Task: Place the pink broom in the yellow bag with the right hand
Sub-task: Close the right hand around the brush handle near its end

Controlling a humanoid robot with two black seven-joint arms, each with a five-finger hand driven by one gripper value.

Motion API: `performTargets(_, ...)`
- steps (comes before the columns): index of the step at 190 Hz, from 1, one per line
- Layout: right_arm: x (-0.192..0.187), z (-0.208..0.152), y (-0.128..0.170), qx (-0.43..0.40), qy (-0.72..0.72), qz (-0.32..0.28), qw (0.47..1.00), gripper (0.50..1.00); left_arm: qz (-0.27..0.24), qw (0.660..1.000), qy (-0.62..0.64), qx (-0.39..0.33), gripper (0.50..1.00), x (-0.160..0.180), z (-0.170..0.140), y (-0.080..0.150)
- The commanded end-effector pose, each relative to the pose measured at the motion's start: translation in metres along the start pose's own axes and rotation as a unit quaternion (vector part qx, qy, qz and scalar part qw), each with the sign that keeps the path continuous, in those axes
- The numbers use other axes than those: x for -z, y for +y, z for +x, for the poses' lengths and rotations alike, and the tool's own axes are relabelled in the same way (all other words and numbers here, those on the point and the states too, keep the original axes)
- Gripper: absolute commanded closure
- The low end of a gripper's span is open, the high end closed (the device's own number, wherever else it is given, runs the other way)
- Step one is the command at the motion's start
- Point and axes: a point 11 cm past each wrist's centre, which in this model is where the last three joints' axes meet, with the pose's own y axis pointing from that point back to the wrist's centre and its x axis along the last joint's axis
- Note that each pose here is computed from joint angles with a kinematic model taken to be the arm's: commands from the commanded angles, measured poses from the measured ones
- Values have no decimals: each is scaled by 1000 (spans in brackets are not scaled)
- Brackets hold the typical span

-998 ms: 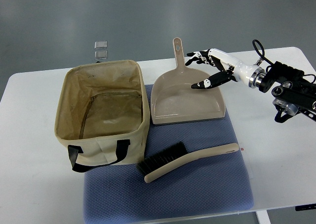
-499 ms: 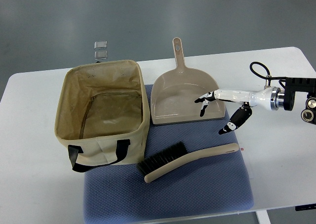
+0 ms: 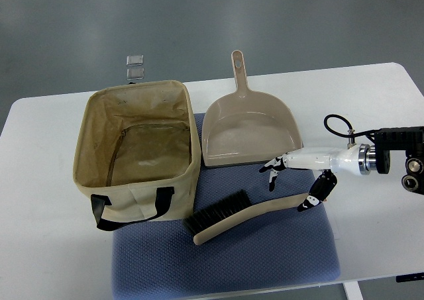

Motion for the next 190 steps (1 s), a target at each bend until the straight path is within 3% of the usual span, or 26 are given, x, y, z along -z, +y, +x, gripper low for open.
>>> performTargets(1, 2, -7, -7, 2, 0, -3, 1000, 572, 0, 1000, 0, 0, 500, 0, 0, 0)
performTargets(56, -4, -20, -11, 4, 12, -21, 1000, 576, 0, 1000, 0, 0, 500, 0, 0, 0)
performTargets(111, -10, -17, -10, -11, 22, -38, 999, 613, 0, 1000, 0, 0, 500, 0, 0, 0)
performTargets(177, -8, -19, -11, -8, 23, -35, 999, 748, 0, 1000, 0, 0, 500, 0, 0, 0)
performTargets(190, -8, -19, -11, -7, 29, -34, 999, 801, -1, 1000, 0, 0, 500, 0, 0, 0)
